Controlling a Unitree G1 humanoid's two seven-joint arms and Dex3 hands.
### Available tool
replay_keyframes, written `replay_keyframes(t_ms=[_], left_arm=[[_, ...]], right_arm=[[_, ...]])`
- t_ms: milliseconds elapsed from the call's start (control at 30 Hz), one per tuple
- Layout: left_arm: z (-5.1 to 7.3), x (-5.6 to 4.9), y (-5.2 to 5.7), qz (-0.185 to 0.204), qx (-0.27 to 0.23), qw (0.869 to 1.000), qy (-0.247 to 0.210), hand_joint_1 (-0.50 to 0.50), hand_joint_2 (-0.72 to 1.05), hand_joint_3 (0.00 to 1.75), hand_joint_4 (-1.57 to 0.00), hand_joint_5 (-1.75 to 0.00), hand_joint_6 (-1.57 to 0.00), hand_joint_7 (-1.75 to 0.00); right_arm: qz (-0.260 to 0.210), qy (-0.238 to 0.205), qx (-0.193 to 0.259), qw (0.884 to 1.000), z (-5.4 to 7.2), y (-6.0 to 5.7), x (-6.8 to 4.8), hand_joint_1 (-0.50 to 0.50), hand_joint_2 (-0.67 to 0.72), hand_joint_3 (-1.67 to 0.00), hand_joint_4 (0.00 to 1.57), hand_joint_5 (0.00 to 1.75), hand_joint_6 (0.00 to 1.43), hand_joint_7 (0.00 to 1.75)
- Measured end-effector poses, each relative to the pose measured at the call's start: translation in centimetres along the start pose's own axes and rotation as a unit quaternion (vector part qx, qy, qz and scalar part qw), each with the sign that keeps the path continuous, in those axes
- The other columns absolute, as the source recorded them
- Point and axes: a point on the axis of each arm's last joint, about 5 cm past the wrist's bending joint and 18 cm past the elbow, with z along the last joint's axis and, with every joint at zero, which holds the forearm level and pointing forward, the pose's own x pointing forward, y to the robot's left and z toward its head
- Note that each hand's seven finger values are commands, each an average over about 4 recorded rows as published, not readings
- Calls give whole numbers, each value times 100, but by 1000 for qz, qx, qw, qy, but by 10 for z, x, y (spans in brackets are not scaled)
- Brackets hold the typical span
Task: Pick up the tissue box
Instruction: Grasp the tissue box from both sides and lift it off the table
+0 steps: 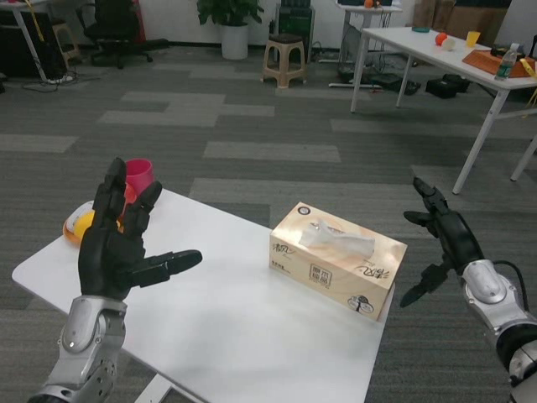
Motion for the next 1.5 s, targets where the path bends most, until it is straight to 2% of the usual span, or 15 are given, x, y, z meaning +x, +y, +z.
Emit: replay_keyframes(t_ms=[300, 533, 967, 1233, 1367, 1500], left_arm=[[-1, 0, -1, -2, -1, 1000, 1, 50, 43, 0, 0, -62, 0, 0], [-1, 0, -1, -3, -1, 1000, 1, 50, 43, 0, 0, -62, 0, 0], [-1, -1, -2, -6, -1, 1000, 3, 50, 43, 0, 0, -62, 0, 0], [-1, -1, -3, -7, -1, 1000, 4, 50, 38, 0, 0, -62, 0, 0], [-1, -1, -3, -8, -2, 1000, 4, 50, 43, 0, 0, -62, 0, 0], [-2, -1, -3, -10, -2, 1000, 5, 50, 43, 0, 0, -62, 0, 0]], right_arm=[[-11, 17, -11, 1000, -1, -5, 3, -38, 41, -8, 36, 58, 0, 14], [-18, 34, -16, 999, -5, -8, 0, -38, 41, -8, 37, 58, 0, 14], [-25, 64, -13, 998, -13, -5, -6, -38, 41, -8, 37, 58, 0, 14], [-23, 81, -4, 996, -18, 3, -9, -38, 41, -8, 41, 58, 0, 14], [-20, 85, -1, 996, -19, 7, -9, -38, 41, -8, 43, 58, 0, 14], [-8, 91, 11, 996, -21, 19, -10, -38, 41, -8, 44, 58, 0, 14]])
